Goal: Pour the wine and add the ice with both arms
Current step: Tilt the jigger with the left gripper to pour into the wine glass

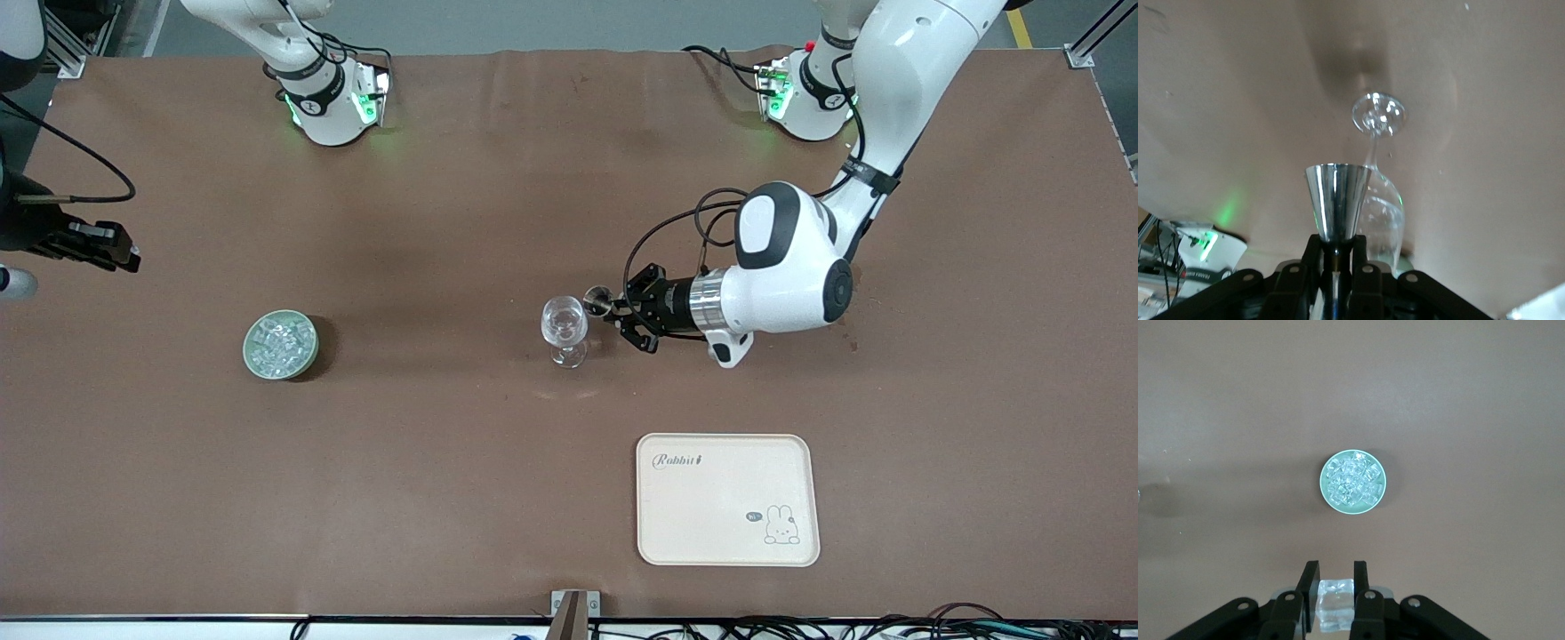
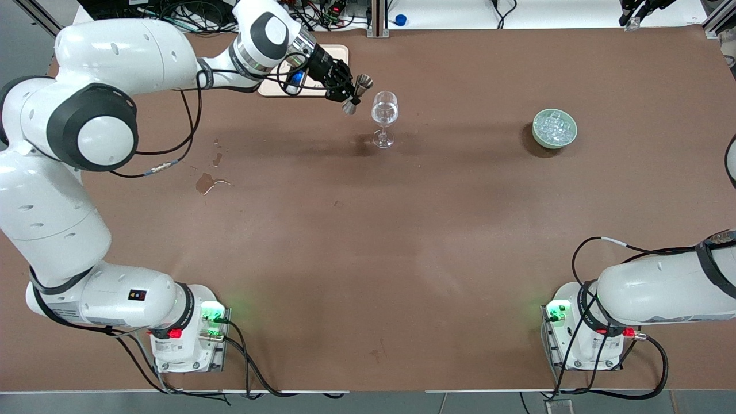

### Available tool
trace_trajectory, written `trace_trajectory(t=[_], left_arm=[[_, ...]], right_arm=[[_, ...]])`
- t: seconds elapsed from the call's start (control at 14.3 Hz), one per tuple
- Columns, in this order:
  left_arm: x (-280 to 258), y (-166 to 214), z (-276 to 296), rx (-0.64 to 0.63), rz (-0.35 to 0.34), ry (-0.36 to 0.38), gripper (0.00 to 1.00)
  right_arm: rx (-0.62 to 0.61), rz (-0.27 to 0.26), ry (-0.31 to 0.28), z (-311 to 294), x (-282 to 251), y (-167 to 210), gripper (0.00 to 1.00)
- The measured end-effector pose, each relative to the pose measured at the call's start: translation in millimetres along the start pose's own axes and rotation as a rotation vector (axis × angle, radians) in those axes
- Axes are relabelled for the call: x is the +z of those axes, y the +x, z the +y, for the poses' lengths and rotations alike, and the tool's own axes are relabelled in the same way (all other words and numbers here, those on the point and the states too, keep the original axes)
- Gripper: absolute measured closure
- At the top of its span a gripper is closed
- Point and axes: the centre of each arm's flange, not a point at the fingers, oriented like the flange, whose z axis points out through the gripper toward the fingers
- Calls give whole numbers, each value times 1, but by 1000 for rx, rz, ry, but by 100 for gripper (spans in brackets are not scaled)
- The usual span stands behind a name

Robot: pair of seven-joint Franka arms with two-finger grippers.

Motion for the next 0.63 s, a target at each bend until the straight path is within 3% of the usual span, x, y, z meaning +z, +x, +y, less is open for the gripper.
trace_trajectory(t=[0.63], left_arm=[[7,-33,-7,-70,145,-29,78]], right_arm=[[1,-1,0,1,2,1,75]])
